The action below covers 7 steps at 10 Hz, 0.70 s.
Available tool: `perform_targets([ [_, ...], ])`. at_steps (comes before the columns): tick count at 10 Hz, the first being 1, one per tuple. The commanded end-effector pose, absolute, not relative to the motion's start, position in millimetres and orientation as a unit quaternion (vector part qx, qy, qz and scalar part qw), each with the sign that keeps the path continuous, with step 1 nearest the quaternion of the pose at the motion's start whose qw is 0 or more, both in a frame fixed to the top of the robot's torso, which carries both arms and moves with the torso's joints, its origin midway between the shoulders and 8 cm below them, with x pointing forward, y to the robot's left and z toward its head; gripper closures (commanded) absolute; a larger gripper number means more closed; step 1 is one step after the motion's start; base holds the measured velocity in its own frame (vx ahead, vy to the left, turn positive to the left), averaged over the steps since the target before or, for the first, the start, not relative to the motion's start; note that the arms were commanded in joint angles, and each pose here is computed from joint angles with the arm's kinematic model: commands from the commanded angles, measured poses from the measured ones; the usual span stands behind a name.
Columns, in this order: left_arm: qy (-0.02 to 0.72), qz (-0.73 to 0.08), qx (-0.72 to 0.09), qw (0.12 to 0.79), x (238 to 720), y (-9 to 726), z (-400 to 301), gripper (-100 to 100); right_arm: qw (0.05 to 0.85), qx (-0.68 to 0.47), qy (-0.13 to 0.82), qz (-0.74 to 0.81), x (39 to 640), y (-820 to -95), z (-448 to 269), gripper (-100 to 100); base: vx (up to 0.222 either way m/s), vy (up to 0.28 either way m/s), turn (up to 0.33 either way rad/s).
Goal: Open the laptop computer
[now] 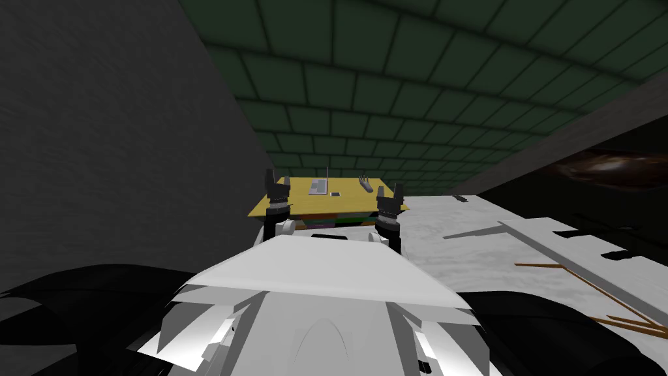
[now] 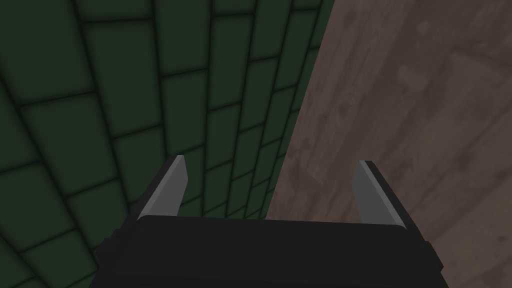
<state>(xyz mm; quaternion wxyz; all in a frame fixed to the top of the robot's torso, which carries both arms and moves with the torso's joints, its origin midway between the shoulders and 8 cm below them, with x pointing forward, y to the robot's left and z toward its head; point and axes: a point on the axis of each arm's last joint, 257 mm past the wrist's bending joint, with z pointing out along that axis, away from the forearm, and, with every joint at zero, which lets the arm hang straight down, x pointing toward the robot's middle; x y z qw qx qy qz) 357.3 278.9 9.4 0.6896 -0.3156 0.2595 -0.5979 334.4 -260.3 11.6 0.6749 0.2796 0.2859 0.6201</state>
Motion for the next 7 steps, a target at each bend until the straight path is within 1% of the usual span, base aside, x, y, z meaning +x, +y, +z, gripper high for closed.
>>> perform_targets([
  [1, 0.26, -0.598, -0.316, 0.69, 357.3, 278.9, 9.4, 0, 0.675, 0.28, 0.286, 0.62, 334.4, -260.3, 11.6, 0, 0.0, 0.0, 0.0],
  [7, 0.259, -0.598, -0.315, 0.69, 357.2, 278.9, 9.5, 0, 0.675, 0.279, 0.286, 0.62, 334.3, -260.3, 11.7, 0, 0.0, 0.0, 0.0],
])
